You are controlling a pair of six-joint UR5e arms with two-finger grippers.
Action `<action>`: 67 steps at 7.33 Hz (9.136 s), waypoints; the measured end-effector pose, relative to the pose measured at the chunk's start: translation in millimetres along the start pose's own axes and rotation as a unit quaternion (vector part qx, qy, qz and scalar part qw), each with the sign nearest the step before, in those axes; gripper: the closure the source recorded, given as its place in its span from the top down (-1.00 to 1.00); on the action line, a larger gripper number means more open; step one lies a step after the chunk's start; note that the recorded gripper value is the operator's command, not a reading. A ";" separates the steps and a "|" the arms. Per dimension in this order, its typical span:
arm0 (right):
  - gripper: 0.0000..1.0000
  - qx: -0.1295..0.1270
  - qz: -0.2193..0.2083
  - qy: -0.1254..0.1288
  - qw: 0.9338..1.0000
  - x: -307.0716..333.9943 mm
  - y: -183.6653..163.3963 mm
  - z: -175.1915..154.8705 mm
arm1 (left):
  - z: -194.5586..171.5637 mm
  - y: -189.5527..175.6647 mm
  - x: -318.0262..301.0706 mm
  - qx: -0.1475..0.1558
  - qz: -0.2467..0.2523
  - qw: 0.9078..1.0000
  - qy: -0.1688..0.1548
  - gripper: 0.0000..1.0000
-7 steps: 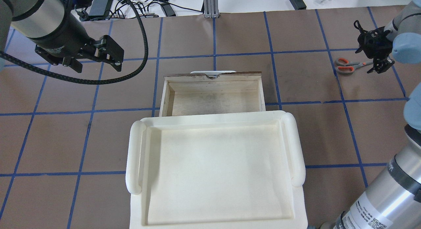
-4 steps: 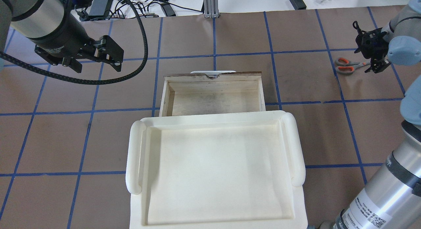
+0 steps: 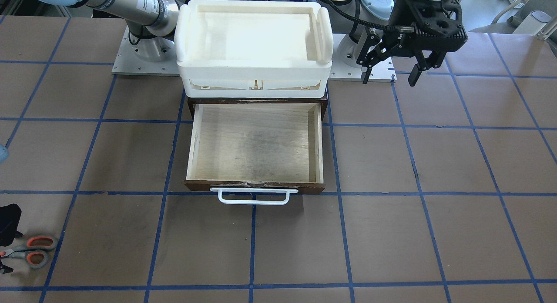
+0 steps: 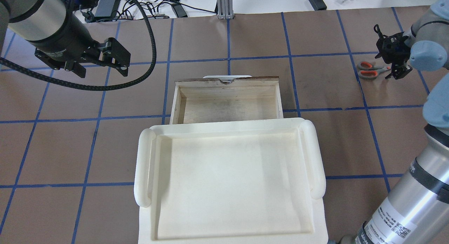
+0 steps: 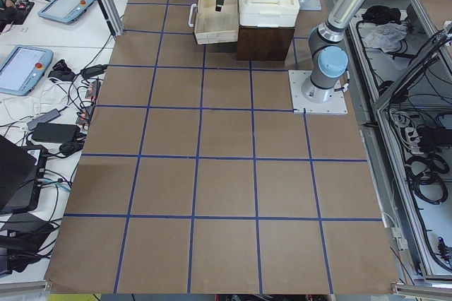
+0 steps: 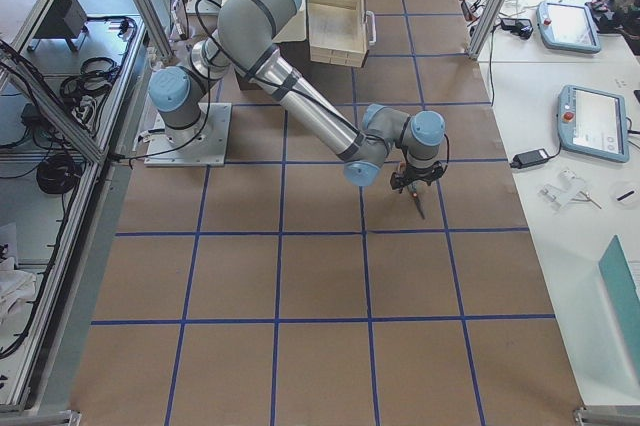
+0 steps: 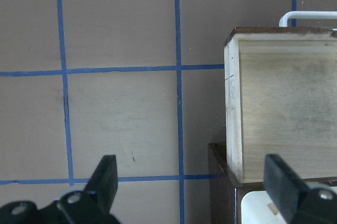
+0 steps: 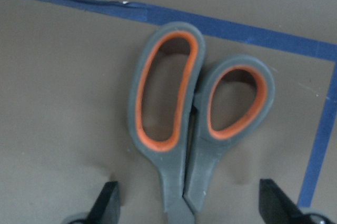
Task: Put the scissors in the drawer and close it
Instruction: 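Lower the right gripper and close it on the scissors handle, then lift the scissors and carry them with the right gripper over the drawer, then lower the scissors into the drawer and open the right gripper, then raise the right gripper away from the drawer while the left arm moves toward it, then bring the left gripper above the drawer's front edge nearest the robot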
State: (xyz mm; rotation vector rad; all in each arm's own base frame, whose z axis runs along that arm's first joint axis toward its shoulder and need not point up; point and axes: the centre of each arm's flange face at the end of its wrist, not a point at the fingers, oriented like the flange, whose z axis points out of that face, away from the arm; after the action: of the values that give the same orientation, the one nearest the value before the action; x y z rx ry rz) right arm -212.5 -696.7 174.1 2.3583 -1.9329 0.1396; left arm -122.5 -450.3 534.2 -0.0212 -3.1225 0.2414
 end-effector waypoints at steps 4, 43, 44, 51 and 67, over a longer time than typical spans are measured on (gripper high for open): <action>-1.00 -0.012 -0.006 -0.009 1.000 -1.9 1.4 -3.1 | -0.5 0.2 -0.7 0.000 0.000 1.000 0.000 1.00; 1.00 -0.011 0.532 -0.016 0.846 -14.6 -493.2 -273.0 | 31.3 -36.1 7.4 0.032 -0.004 0.999 0.004 1.00; 1.00 -0.012 0.568 -0.012 0.823 -12.6 -459.4 -282.3 | 45.8 -45.8 20.2 0.032 -0.009 0.999 0.007 1.00; 1.00 -0.064 0.712 -0.069 0.696 -57.8 -359.7 -323.3 | 136.9 -134.9 168.7 0.030 -0.030 0.999 0.009 1.00; 1.00 -0.067 0.755 -0.093 0.645 -69.7 -299.2 -311.7 | 335.6 -164.3 247.8 -0.042 -0.025 0.999 -0.021 1.00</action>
State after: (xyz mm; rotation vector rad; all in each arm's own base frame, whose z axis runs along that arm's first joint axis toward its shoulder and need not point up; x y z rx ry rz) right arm 62.9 -531.0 471.1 0.0688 -3.1626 -0.1600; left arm -376.0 -660.6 230.0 0.0621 -3.1680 0.1104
